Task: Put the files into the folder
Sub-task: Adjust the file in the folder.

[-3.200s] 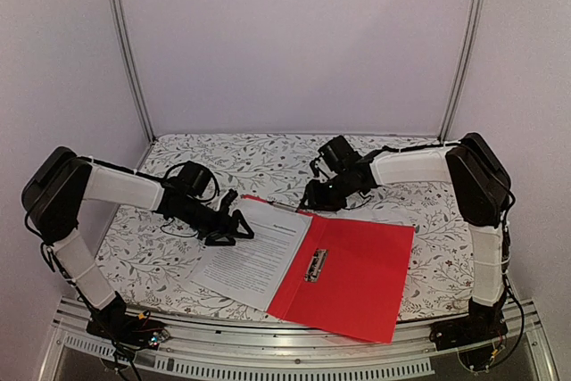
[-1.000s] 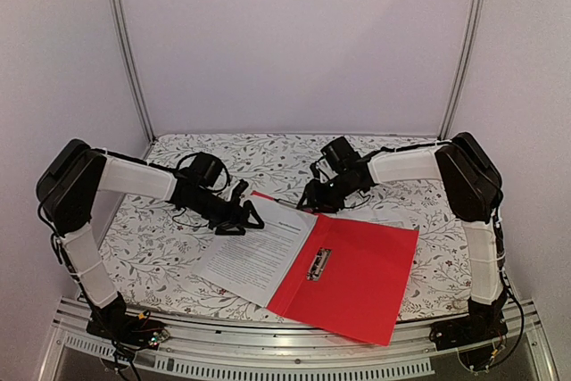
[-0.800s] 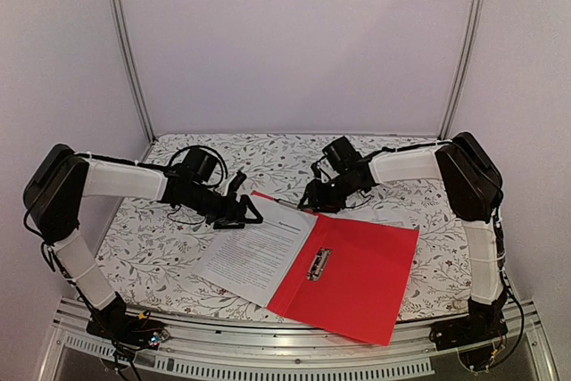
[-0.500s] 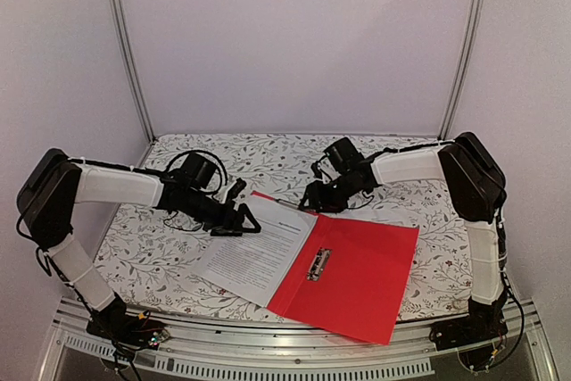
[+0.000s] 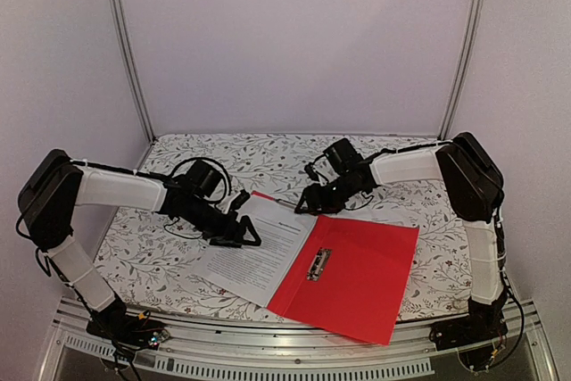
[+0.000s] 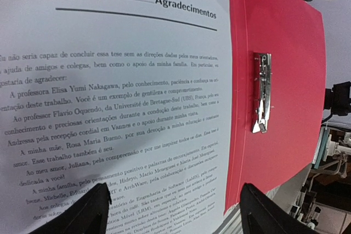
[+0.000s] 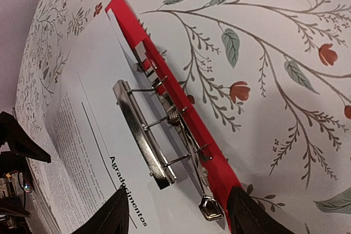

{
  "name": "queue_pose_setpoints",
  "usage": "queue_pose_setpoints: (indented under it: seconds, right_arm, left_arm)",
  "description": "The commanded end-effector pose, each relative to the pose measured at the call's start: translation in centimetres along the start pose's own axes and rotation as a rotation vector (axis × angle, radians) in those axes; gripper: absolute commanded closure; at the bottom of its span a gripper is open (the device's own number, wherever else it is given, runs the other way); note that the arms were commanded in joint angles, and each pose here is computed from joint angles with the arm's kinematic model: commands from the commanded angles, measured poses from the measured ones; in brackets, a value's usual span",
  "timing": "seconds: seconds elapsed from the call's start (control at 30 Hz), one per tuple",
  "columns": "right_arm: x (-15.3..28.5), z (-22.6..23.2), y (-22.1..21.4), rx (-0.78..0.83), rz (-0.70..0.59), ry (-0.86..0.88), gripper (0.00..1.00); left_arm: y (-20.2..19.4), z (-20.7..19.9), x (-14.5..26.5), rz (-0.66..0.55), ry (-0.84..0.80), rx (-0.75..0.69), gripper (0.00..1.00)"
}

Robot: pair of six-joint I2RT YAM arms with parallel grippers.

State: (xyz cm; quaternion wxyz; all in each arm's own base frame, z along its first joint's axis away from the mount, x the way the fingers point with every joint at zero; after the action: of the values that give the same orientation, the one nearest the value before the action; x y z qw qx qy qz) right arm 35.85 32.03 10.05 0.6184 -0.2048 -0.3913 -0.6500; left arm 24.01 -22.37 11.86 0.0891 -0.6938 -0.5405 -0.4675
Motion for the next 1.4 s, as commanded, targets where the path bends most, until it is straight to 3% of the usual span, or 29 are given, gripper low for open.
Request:
queue_pose_setpoints:
  seconds: [0.0, 0.2, 0.57, 1.37]
  right_arm:
    - [-0.6, -0.7, -0.3, 0.062, 0.050, 0.005, 0.38]
    - [0.1, -0.5, 0.0, 0.158, 0.026, -0.024, 0.38]
    - [1.1, -0.9, 1.8, 0.173, -0.022, -0.032, 0.37]
    - [-1.5, -1.5, -0.1, 0.167, 0.130, 0.074, 0.39]
  left_arm:
    - [-0.8, -0.2, -0.3, 0.033, 0.012, -0.014, 0.18]
    - [-0.8, -0.2, -0.3, 0.030, 0.016, -0.015, 0.18]
    - [-0.9, -0.2, -0.2, 0.031, 0.016, -0.015, 0.18]
    - [0.0, 0.1, -2.0, 0.068, -0.016, -0.018, 0.18]
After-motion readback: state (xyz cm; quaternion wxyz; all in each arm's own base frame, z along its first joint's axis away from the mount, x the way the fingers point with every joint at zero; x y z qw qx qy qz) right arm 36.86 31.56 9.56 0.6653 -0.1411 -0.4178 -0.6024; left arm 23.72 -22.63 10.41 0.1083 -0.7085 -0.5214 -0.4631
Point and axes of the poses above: each gripper's point midway between its finger pads, its own x axis back along the fingers, its own z axis along the line the jaws close on, y = z × x, the point moved 9 cm from there along x, back along the fingers, and after that the axes turned 13 degrees about -x, right-handed, at the moved point
